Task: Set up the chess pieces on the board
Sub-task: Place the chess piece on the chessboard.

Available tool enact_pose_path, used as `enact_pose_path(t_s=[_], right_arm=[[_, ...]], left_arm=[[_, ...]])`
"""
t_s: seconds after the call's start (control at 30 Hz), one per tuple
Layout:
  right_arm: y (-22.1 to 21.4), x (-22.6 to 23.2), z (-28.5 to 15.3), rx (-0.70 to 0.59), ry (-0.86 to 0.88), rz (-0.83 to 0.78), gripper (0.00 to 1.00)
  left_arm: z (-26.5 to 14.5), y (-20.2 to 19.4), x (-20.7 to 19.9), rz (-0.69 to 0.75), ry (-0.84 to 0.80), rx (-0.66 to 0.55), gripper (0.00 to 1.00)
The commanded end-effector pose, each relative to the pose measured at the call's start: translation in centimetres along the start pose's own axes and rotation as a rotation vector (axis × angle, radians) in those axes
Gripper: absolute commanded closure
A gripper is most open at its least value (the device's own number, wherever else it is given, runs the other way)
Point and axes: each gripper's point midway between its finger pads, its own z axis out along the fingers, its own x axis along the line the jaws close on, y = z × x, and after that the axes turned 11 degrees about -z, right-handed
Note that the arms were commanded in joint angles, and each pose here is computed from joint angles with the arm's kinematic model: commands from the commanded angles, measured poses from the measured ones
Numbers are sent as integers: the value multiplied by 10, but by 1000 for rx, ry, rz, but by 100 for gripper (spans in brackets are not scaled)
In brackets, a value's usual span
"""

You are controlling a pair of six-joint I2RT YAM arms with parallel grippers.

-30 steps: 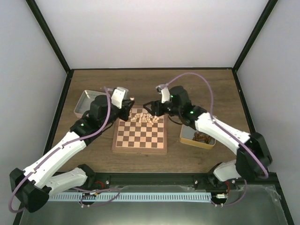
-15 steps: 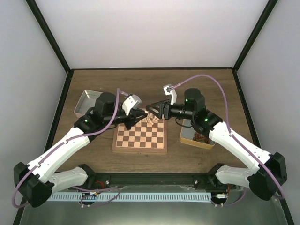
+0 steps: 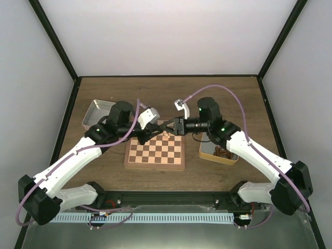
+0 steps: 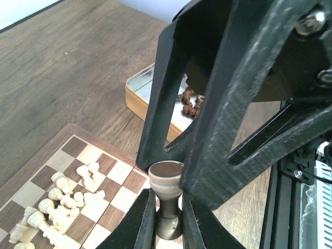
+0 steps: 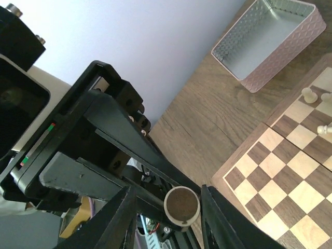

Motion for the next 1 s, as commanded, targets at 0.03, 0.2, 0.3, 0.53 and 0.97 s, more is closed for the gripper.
enact_pose_path(t_s=[0.03, 0.2, 0.3, 0.53, 0.97], right_arm=[[3, 4, 5, 29, 45, 49, 68], [-2, 1, 9, 40, 53, 84, 75], [-2, 2, 9, 32, 62, 95, 84], [31, 4, -10, -199, 7, 73, 89], [85, 74, -49, -462, 275, -42, 87]], left_arm=[[-5, 13, -9, 55, -32, -18, 88], [-7, 14, -9, 59, -24, -29, 87], [-8, 15, -10, 55, -30, -36, 86], [-14, 30, -6, -61, 4, -143, 31], [-80, 105, -48, -451, -326, -630, 23]])
